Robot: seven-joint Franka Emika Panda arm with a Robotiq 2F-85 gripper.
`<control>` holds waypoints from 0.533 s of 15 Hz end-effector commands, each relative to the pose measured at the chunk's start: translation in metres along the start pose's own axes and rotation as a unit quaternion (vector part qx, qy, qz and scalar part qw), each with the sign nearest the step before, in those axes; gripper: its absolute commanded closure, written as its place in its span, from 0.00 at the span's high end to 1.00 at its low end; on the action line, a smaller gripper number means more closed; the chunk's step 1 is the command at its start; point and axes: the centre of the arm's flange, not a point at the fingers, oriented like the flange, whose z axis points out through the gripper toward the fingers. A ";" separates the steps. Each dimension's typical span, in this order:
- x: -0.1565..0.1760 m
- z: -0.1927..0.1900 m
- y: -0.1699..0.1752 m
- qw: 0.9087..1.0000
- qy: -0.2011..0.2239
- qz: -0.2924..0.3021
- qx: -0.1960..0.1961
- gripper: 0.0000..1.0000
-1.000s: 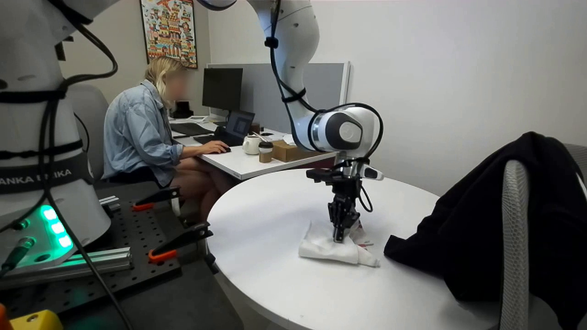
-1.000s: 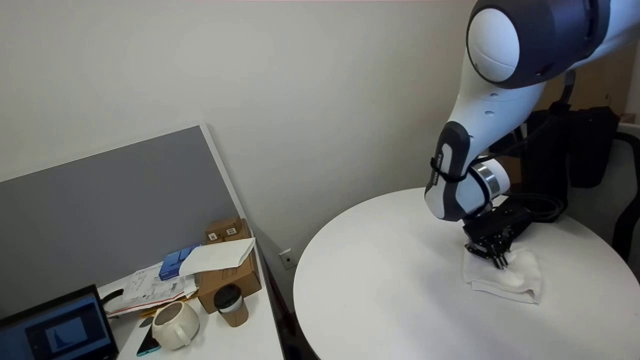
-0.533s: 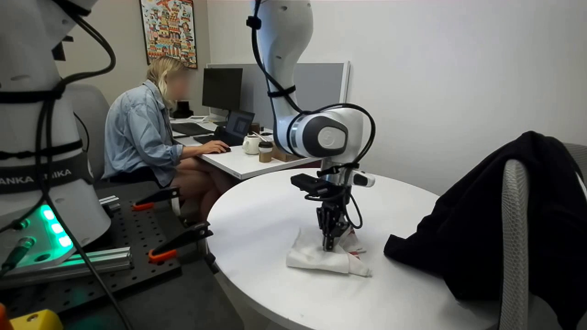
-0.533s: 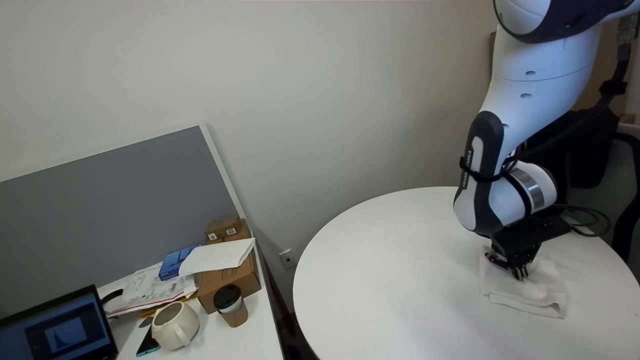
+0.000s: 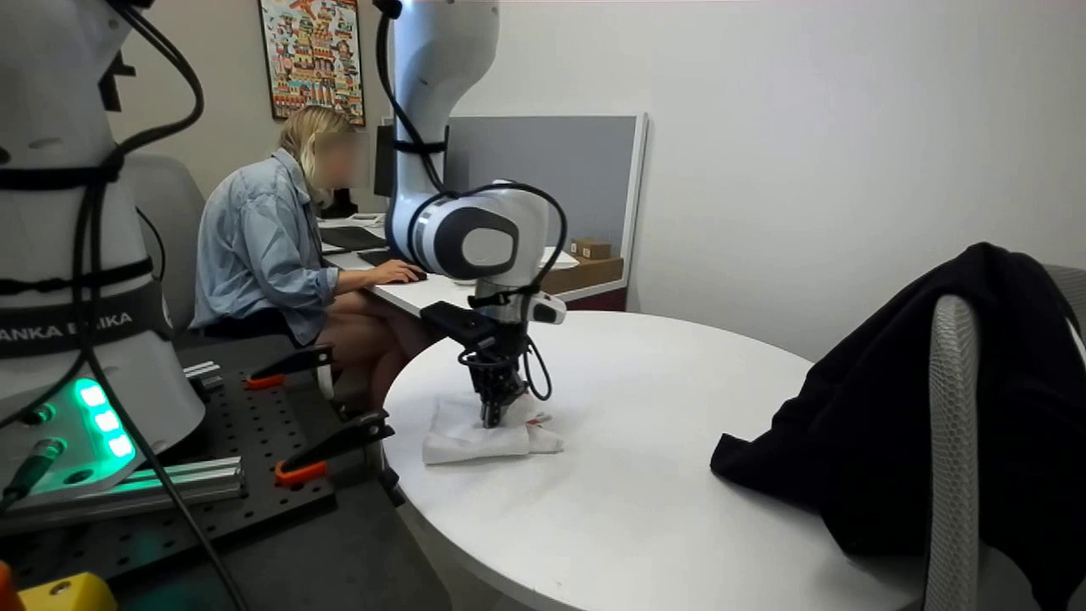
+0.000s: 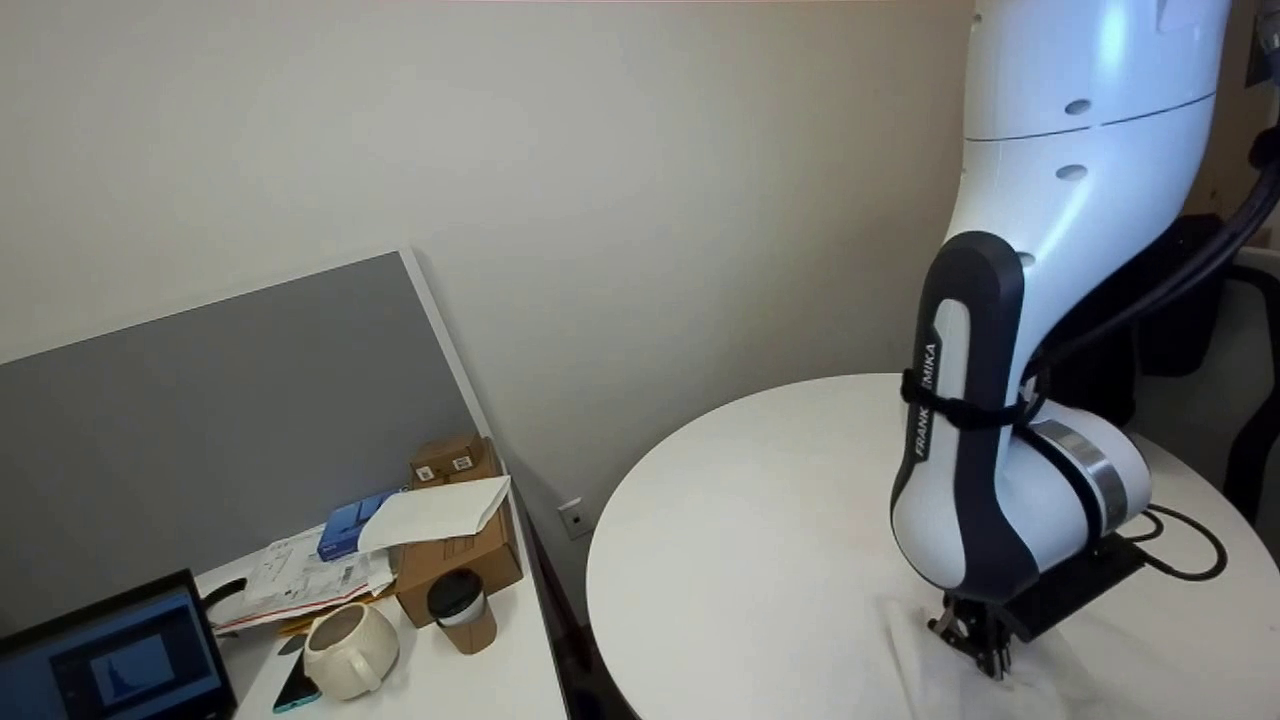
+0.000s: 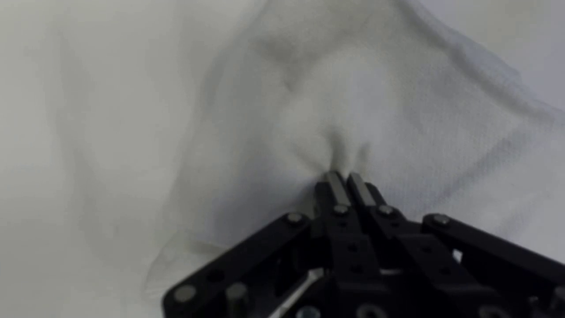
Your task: Wipe the table with the white cloth
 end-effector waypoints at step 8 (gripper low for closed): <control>-0.080 0.012 -0.083 0.998 -0.007 -0.058 0.012 0.01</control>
